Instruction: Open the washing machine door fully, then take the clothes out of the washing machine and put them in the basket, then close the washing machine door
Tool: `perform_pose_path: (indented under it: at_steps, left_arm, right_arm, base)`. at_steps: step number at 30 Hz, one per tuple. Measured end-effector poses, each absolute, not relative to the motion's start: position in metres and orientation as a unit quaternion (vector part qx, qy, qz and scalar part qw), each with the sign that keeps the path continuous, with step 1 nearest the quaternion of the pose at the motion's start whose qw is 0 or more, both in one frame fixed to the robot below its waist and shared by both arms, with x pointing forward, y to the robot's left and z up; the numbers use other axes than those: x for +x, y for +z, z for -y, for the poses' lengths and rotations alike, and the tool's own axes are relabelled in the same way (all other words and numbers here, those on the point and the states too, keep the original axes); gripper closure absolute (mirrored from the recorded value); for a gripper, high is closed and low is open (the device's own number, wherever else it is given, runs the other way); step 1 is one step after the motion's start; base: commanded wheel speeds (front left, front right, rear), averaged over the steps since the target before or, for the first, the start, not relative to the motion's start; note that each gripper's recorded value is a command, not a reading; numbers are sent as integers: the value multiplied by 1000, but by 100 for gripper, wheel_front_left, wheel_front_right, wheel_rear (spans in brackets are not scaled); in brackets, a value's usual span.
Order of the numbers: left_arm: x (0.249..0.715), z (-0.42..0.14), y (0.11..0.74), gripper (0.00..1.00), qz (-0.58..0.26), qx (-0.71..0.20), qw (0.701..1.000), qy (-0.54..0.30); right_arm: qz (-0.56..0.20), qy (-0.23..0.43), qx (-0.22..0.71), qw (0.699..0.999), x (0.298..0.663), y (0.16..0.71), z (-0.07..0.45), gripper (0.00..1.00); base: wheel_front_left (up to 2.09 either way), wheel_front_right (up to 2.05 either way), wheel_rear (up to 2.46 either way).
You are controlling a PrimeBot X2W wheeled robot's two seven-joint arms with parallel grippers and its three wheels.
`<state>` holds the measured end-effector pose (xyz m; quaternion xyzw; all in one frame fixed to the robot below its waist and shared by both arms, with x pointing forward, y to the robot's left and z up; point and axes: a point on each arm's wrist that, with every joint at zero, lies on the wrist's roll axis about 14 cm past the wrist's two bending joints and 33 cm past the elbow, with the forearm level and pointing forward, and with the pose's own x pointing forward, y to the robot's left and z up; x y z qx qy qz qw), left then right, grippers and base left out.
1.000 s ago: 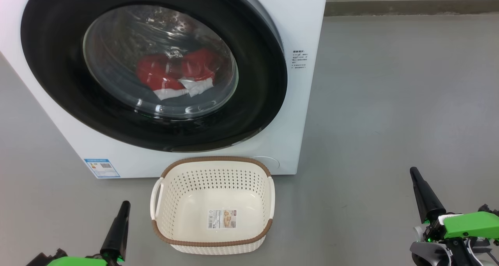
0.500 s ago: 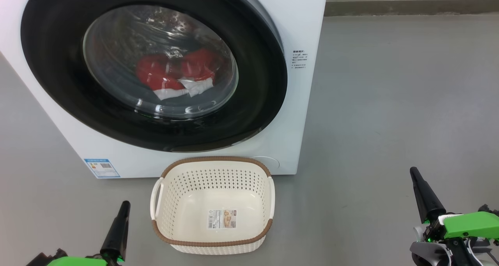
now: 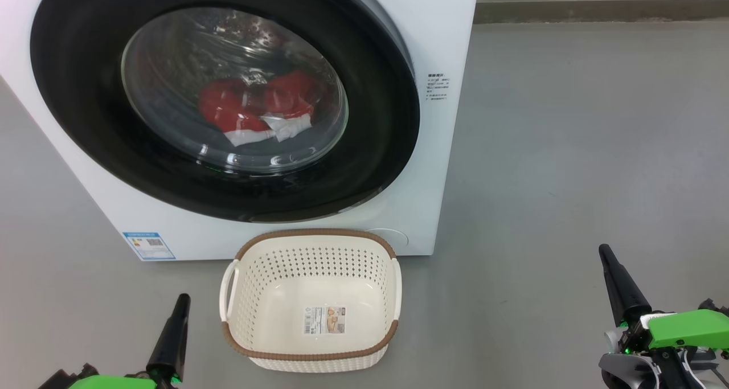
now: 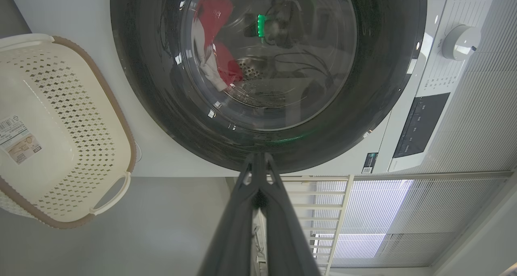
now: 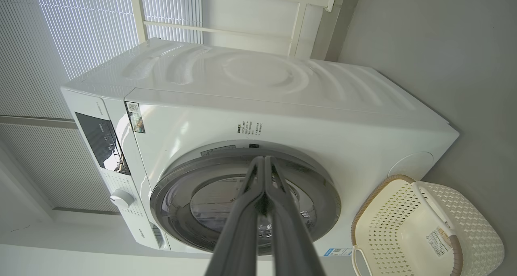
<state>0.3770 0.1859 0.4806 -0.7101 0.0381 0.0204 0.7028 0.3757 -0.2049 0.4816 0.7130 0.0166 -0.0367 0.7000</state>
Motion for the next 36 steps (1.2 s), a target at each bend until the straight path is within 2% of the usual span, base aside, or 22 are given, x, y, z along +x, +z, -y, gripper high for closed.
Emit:
perform_pose_path:
  at_steps: [10, 11, 12, 13, 17, 26, 36]
  left_arm:
    - [377, -186, 481, 100, -38, -710, 703, 20]
    - [376, -186, 479, 0, -40, -710, 702, 22]
    - [375, -184, 474, 100, -46, -711, 701, 27]
    - [372, -183, 468, 0, -53, -713, 698, 34]
    - [358, -178, 445, 0, -78, -716, 691, 58]
    - [359, -179, 449, 0, -70, -708, 701, 57]
    - [361, -179, 452, 0, -69, -661, 745, 53]
  right_arm:
    - [-17, -37, 713, 700, 376, 482, 205, 100]
    - [-18, -38, 713, 699, 375, 480, 205, 0]
    - [-23, -44, 715, 697, 374, 475, 203, 100]
    - [-31, -51, 717, 695, 370, 468, 202, 0]
    - [-61, -78, 721, 686, 355, 442, 196, 0]
    - [-57, -78, 714, 693, 356, 444, 195, 0]
    - [-64, -75, 677, 729, 358, 444, 194, 0]
  base:
    - [0, 0, 0]
    - [0, 0, 0]
    - [0, 0, 0]
    - [0, 0, 0]
    - [0, 0, 0]
    - [0, 0, 0]
    - [0, 0, 0]
